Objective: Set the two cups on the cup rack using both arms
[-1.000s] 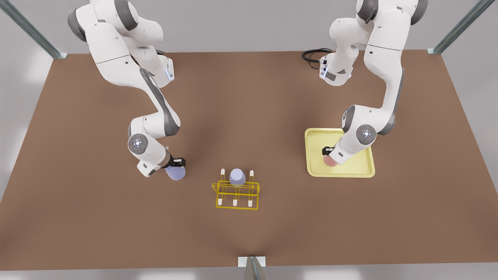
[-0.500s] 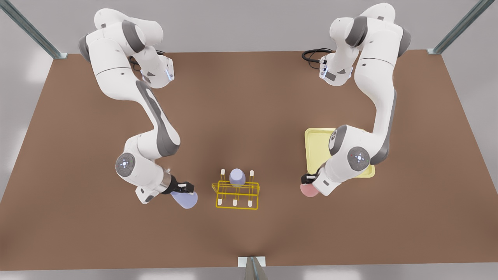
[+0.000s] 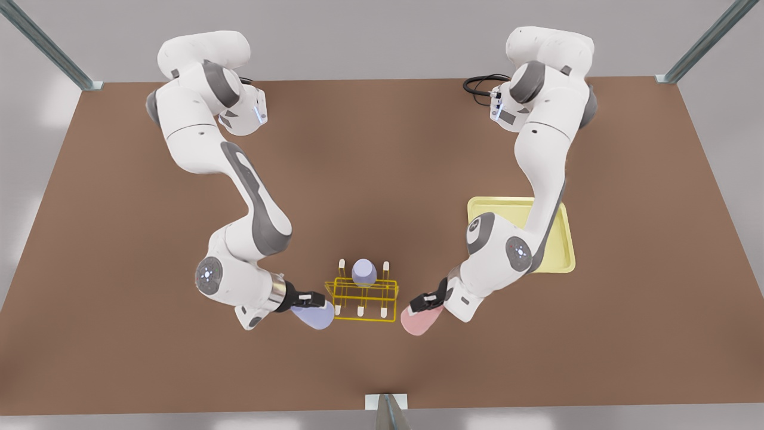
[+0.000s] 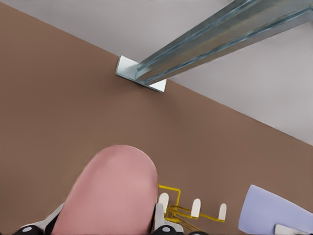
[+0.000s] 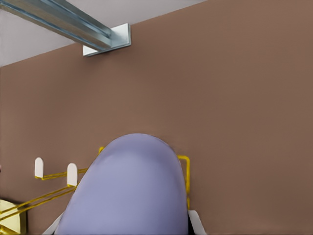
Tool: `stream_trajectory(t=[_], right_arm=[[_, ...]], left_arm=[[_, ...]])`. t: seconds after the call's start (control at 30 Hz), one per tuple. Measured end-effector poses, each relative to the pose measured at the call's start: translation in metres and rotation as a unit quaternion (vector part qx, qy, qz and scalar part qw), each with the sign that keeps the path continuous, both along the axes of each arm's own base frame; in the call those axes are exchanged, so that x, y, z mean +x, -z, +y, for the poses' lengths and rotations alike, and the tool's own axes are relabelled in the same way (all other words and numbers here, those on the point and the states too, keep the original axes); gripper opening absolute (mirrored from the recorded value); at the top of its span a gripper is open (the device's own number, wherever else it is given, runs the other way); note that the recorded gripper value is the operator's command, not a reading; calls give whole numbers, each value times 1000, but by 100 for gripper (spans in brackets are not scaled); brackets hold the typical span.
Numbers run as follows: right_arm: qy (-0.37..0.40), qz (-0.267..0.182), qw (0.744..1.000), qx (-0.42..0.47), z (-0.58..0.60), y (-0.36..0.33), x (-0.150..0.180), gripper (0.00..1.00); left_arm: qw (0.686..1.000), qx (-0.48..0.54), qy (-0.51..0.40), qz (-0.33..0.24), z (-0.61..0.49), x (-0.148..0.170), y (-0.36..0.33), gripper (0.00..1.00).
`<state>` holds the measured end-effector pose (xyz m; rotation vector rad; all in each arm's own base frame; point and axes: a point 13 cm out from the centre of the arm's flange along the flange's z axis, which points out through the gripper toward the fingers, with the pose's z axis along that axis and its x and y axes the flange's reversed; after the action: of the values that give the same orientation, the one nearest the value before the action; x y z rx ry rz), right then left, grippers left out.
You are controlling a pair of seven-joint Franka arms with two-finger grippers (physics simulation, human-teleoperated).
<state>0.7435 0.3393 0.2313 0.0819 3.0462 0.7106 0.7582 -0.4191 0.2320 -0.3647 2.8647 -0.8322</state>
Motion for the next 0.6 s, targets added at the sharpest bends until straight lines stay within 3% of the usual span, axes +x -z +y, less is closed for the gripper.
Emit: stream_trajectory(t=[0.53, 0.57, 0.6], right_arm=[[4, 34, 999, 10, 34, 26, -20, 86], [4, 36, 999, 9, 35, 31, -21, 86], [4, 38, 999, 9, 36, 34, -22, 87]], left_arm=[[1000, -25, -17, 0, -62, -18, 20, 81], [999, -26, -18, 0, -64, -18, 21, 84], [999, -27, -19, 0, -65, -18, 22, 97]])
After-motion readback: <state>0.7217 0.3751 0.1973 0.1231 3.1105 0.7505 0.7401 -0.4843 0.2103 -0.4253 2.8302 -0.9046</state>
